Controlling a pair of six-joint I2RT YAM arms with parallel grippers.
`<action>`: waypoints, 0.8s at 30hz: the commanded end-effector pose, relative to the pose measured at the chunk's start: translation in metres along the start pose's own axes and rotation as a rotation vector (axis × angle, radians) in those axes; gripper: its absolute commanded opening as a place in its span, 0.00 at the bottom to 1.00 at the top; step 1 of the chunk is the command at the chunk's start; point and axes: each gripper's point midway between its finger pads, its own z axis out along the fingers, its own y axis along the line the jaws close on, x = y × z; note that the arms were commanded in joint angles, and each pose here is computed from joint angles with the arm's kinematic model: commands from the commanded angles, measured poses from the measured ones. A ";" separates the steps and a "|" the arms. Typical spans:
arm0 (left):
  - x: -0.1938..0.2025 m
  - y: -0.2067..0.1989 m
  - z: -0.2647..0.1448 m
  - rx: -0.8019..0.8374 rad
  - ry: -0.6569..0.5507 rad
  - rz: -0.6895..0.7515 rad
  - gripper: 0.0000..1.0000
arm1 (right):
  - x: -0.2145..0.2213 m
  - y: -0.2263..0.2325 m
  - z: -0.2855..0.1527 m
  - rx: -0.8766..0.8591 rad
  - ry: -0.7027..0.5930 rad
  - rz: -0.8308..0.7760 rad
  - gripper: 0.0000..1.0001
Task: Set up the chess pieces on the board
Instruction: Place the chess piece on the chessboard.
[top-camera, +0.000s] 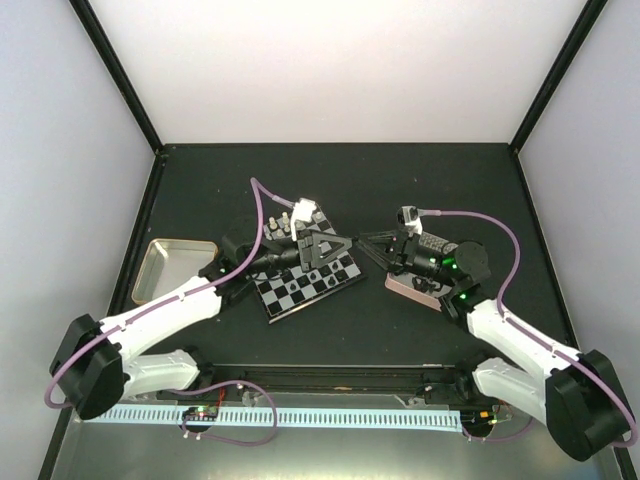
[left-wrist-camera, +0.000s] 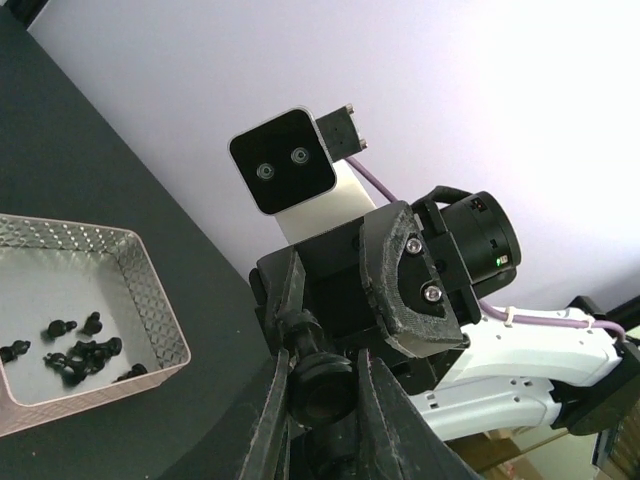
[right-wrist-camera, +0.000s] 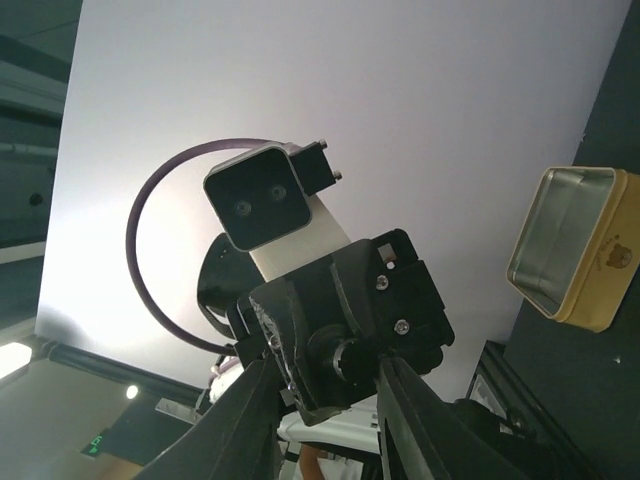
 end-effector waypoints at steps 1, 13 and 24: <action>-0.005 -0.014 -0.004 0.053 -0.034 0.013 0.12 | 0.006 0.025 0.003 -0.054 0.029 -0.070 0.30; 0.000 -0.019 -0.007 0.088 -0.024 -0.004 0.12 | 0.005 0.006 0.014 0.096 0.061 -0.094 0.33; 0.003 -0.017 -0.006 0.090 -0.014 -0.013 0.14 | -0.001 0.005 0.015 0.124 0.039 -0.122 0.10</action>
